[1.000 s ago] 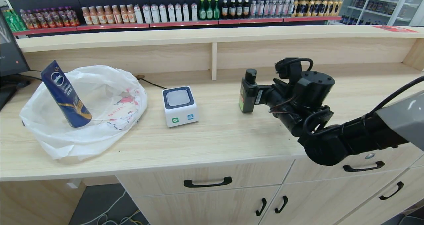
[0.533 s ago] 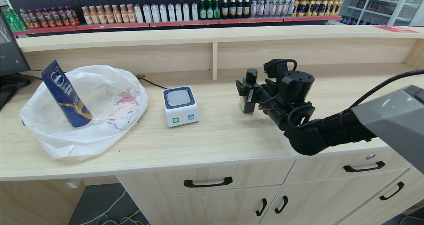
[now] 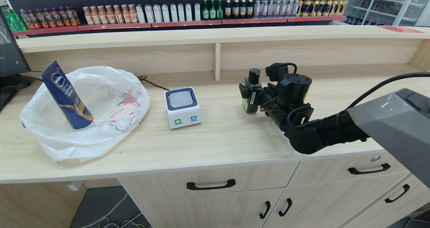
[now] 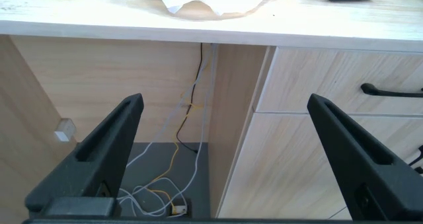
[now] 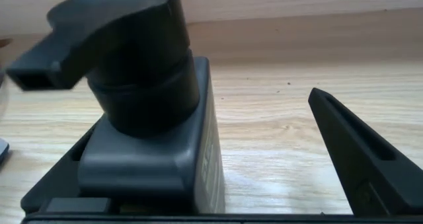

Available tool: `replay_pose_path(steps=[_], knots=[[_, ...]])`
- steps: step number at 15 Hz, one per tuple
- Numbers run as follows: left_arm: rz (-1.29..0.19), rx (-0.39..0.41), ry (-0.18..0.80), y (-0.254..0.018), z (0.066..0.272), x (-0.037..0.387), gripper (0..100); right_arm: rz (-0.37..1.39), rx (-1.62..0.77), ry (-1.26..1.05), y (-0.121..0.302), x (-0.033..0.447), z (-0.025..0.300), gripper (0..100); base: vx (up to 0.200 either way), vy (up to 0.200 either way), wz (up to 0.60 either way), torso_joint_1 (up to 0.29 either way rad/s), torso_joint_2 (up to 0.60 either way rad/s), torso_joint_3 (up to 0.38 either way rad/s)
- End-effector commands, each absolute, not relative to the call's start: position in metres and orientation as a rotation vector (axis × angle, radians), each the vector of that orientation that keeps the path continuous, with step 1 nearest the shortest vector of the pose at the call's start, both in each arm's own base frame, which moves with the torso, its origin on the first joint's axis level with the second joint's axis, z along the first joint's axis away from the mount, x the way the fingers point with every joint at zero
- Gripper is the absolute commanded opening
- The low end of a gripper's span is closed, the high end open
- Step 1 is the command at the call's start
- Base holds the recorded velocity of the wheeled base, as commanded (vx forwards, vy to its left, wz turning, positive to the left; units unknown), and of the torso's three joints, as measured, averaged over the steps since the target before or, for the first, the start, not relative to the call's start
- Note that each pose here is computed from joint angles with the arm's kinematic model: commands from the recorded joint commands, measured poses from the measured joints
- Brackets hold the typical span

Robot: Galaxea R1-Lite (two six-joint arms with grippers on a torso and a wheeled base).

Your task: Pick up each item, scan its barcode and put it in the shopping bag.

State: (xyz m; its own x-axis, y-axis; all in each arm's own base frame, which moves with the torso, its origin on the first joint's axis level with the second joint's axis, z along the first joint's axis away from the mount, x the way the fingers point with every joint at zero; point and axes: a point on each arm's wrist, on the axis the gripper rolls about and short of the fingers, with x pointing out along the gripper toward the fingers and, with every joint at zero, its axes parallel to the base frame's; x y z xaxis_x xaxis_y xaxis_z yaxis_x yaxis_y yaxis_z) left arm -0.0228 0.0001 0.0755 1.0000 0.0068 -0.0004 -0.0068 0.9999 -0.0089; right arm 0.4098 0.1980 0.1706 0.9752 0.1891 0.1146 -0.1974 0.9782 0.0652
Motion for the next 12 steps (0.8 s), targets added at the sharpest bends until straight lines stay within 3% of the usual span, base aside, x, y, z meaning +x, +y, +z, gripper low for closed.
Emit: replay_pose_path(steps=[1,12], knots=[[0.008,-0.009,0.000,0.000,0.075,-0.023,100,0.193,0.074,-0.101,0.199,0.411,0.167,100,0.000,0.000,0.00,0.000,0.00,0.000],[0.008,-0.011,0.000,0.000,0.075,-0.023,100,0.189,0.080,-0.079,0.201,0.413,0.157,100,0.000,0.000,0.00,0.000,0.00,0.000]])
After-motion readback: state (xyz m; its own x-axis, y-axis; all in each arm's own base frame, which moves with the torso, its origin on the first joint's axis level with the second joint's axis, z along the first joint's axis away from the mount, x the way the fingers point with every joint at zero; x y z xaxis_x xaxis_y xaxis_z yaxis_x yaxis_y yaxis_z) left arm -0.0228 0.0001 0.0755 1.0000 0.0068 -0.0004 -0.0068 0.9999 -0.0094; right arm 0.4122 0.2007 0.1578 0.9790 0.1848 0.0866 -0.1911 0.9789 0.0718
